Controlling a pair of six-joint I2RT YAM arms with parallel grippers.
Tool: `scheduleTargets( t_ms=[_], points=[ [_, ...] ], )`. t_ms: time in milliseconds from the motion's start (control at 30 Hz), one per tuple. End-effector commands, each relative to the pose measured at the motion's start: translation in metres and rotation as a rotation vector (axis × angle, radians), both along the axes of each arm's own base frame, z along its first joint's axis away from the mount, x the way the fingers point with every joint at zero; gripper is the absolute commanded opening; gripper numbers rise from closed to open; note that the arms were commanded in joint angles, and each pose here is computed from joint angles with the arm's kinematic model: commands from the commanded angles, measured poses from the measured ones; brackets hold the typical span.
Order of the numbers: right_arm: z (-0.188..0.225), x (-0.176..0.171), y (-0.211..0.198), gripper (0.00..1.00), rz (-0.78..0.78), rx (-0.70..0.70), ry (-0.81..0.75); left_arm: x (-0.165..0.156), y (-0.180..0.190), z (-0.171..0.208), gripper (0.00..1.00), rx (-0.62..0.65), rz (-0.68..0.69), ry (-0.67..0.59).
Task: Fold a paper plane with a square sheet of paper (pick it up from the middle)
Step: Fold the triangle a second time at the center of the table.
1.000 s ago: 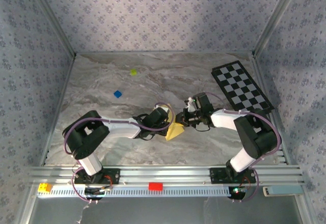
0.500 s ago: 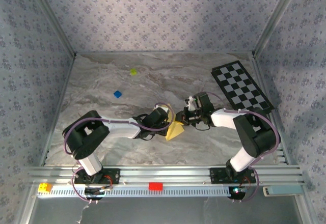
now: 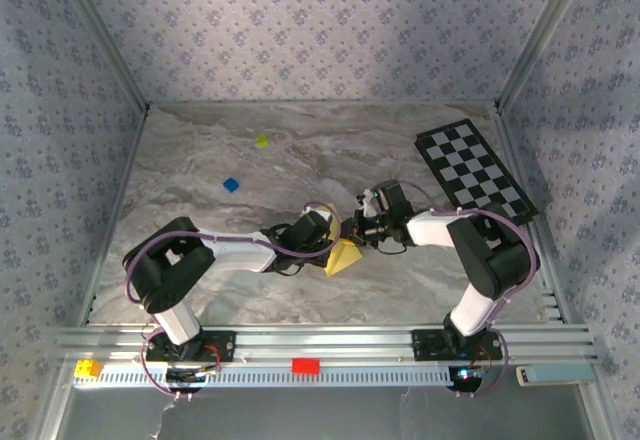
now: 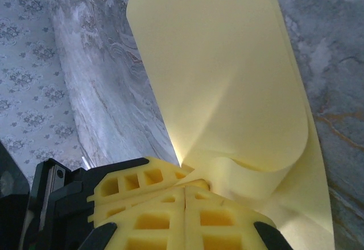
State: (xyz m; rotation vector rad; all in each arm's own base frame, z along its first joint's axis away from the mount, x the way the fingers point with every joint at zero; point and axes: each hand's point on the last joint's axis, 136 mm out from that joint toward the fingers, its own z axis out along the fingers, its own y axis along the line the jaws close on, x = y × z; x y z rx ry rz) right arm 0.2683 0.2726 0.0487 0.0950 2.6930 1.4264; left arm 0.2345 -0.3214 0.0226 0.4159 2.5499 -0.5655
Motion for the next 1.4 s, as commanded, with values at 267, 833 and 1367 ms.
scheduleTargets(
  t_ms=[267, 833, 1367],
  points=[
    [-0.042, -0.009, -0.017, 0.02, -0.040, -0.071, 0.081, -0.012, 0.014, -0.023, 0.00, 0.070, -0.003, 0.069],
    [-0.014, 0.014, -0.017, 0.03, -0.039, -0.065, 0.015, -0.013, 0.015, -0.023, 0.00, 0.082, -0.013, 0.075],
    [-0.046, 0.020, -0.051, 0.02, -0.178, -0.250, 0.087, -0.014, 0.020, -0.022, 0.00, 0.087, -0.004, 0.068]
  ],
)
